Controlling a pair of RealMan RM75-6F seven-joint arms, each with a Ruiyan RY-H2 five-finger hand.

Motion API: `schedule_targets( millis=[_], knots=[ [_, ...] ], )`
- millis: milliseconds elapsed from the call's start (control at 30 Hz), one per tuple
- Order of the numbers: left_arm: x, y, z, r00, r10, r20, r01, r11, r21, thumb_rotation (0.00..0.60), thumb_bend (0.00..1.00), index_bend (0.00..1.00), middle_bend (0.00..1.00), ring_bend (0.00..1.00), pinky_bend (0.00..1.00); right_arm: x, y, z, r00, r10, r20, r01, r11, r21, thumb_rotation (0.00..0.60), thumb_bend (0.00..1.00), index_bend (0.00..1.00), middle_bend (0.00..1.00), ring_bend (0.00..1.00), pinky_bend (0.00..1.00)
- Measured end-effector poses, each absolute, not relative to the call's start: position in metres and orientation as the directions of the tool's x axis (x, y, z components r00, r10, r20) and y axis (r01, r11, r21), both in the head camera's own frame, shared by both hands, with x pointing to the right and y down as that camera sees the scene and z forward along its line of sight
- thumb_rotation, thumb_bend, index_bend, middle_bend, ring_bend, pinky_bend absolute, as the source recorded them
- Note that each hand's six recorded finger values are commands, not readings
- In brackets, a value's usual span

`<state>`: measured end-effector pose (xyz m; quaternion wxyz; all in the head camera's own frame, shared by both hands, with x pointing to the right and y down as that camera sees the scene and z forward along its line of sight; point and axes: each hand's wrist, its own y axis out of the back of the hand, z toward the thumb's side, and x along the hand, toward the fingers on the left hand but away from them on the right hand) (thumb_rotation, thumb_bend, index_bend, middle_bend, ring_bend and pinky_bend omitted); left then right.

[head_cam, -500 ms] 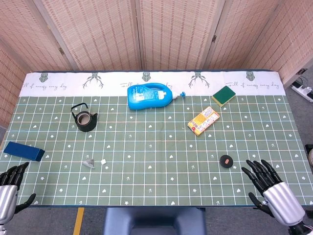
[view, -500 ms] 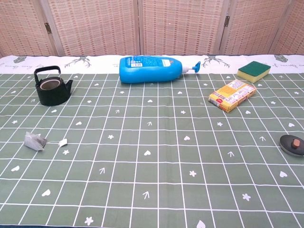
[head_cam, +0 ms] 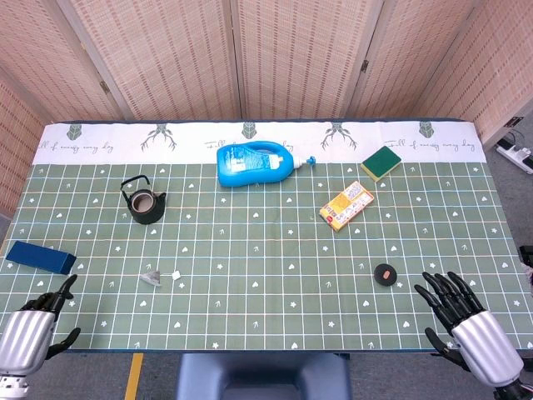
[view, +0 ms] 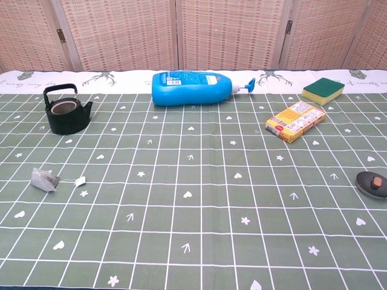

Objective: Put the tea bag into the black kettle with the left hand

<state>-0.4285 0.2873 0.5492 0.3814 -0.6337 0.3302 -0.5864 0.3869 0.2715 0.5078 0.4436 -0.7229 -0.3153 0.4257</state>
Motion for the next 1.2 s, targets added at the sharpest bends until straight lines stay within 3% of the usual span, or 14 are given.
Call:
schedule_targets(
  millis=[67,233,767,1200],
  knots=[
    [-0.417,0.281,0.558,0.123,-0.858,0.498,0.011,-0.501,-0.866,0.6,0.27,0.32,1.0,1.0,1.0,0.385,0.272,0.507,0.451,0.83,-0.329,0.079,-0.404,-0.911,0.6,0.42,0.0,0.0,0.0,0.0],
    [-0.393,0.271,0.57,0.171,-0.856,0.487,-0.05,-0.501,-0.864,0.6,0.27,0.47,1.0,1.0,1.0,0.384,0.275,0.504,0.475,0.822,-0.315,0.083,-0.398,-0.914,0.6,0.42,0.0,0.0,0.0,0.0],
    [-0.293,0.251,0.633,0.241,-0.783,0.574,-0.013,-0.594,-0.805,0.6,0.39,0.48,1.0,1.0,1.0,0.396,0.285,0.473,0.513,0.839,-0.181,0.167,-0.304,-0.938,0.6,0.42,0.0,0.0,0.0,0.0],
    [-0.272,0.233,0.672,0.272,-0.766,0.583,-0.026,-0.611,-0.791,0.6,0.43,0.5,1.0,1.0,1.0,0.4,0.302,0.46,0.536,0.837,-0.11,0.202,-0.253,-0.946,0.6,0.42,0.0,0.0,0.0,0.0]
  ],
)
